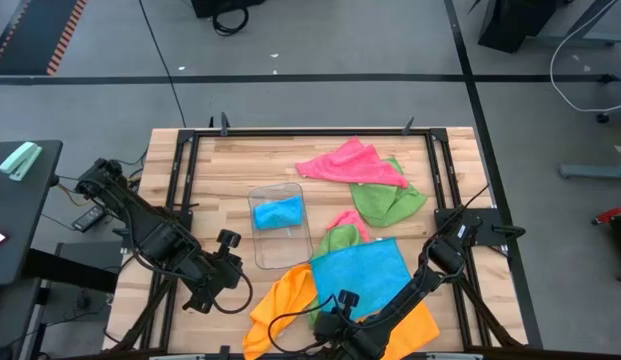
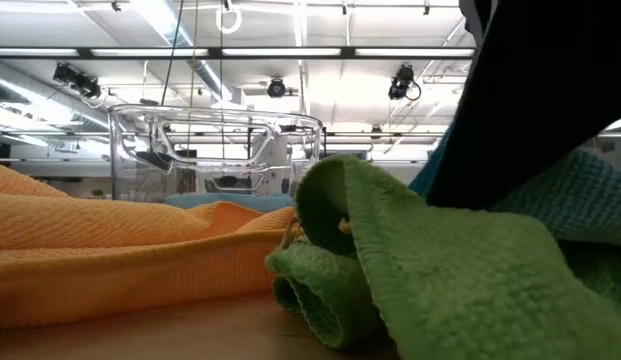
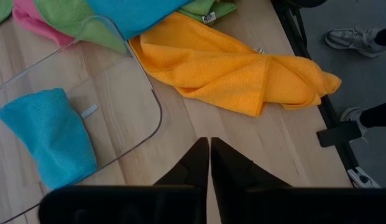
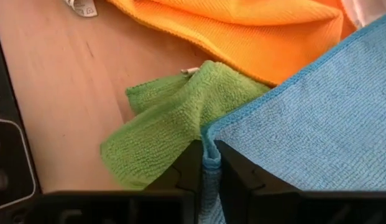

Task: Fold microfiber towels
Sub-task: Fold the blue towel

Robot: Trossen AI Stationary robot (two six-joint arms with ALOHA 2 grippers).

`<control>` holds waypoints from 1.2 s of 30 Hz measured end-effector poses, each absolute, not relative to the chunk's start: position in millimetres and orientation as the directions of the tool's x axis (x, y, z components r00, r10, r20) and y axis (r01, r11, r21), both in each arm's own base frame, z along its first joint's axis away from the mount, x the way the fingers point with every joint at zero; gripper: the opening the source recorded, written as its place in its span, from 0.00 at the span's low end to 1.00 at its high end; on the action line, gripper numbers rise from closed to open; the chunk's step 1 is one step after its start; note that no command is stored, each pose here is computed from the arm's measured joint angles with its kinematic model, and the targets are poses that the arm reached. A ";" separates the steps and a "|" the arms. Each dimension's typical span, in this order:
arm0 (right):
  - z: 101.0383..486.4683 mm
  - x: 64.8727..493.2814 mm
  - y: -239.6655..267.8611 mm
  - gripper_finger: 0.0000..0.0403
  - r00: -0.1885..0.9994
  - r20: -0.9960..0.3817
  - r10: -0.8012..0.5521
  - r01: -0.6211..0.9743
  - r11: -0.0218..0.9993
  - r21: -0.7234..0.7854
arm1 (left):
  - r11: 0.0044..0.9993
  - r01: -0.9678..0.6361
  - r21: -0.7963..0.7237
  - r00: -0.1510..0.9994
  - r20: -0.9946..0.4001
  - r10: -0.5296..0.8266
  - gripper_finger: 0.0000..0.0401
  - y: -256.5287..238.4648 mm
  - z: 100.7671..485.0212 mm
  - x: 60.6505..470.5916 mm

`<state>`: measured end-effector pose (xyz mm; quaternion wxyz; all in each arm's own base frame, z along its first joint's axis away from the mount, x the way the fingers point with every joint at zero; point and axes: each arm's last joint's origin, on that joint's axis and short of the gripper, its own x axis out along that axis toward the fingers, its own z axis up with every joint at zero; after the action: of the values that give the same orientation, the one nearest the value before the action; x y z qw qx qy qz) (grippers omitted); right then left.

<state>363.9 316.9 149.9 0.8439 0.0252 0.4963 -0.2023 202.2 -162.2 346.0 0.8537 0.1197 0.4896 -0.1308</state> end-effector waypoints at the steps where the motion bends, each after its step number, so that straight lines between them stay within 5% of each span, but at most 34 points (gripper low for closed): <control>1: 150.5 363.8 317.2 0.11 0.424 -0.850 -0.313 0.365 0.918 -0.156 | 0.937 0.341 0.077 0.486 -0.867 -0.106 0.07 -162.2 346.0 202.2; 36: 171.6 347.6 338.0 0.10 0.515 -0.803 -0.300 0.518 0.855 0.013 | 0.937 0.335 0.100 0.494 -0.866 -0.085 0.03 -160.4 345.9 203.0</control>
<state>347.6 338.0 171.6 0.8612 0.1263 0.4313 -0.2373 203.0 -160.4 345.9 0.8546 0.1284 0.4880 -0.1228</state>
